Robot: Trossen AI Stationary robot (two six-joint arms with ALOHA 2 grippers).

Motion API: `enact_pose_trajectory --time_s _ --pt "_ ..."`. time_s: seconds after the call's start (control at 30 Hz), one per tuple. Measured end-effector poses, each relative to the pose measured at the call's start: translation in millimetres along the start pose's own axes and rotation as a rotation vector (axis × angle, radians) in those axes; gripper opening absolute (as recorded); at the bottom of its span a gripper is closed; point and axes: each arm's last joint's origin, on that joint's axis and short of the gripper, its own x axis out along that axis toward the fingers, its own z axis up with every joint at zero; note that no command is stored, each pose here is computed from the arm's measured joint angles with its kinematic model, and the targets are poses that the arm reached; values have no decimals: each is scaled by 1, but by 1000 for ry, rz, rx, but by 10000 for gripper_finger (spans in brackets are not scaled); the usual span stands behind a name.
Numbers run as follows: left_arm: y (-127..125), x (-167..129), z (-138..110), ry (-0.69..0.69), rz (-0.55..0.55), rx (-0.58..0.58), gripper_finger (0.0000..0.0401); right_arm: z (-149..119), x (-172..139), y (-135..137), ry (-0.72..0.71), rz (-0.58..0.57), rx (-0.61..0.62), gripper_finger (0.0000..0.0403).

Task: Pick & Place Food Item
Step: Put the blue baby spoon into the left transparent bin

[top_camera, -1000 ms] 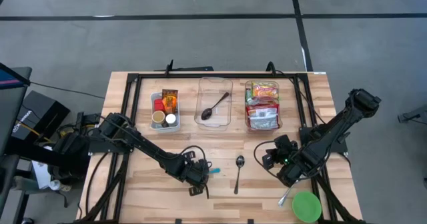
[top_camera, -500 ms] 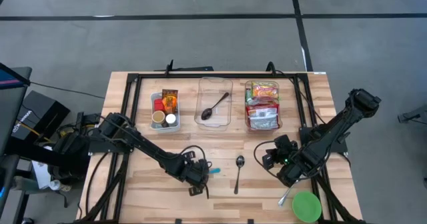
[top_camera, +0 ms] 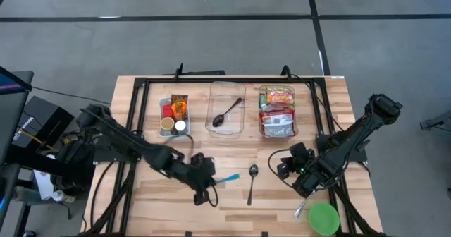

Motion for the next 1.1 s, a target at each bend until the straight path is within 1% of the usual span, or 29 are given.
enact_pose_trajectory --time_s 0.07,0.23,0.33,0.47,0.6,0.77,0.9,1.1 --pt "-1 -22 10 -90 -41 -21 26 0 0 0 0 0 0 0" --pt "2 -77 30 -319 -83 -33 26 0 0 0 0 0 1 0" --pt "6 -105 38 -449 -75 -29 25 0 0 0 0 0 1 0" --pt "14 -129 44 -568 -14 -22 27 0 0 0 0 0 2 0" --pt "23 -141 51 -655 59 -65 26 0 0 0 0 0 3 0" --pt "42 -141 66 -732 171 -118 27 0 0 0 0 1 3 0" --pt "64 -139 82 -781 260 -140 27 0 0 0 0 0 3 0" --pt "105 -141 101 -832 404 -219 28 0 0 0 1 0 3 0"
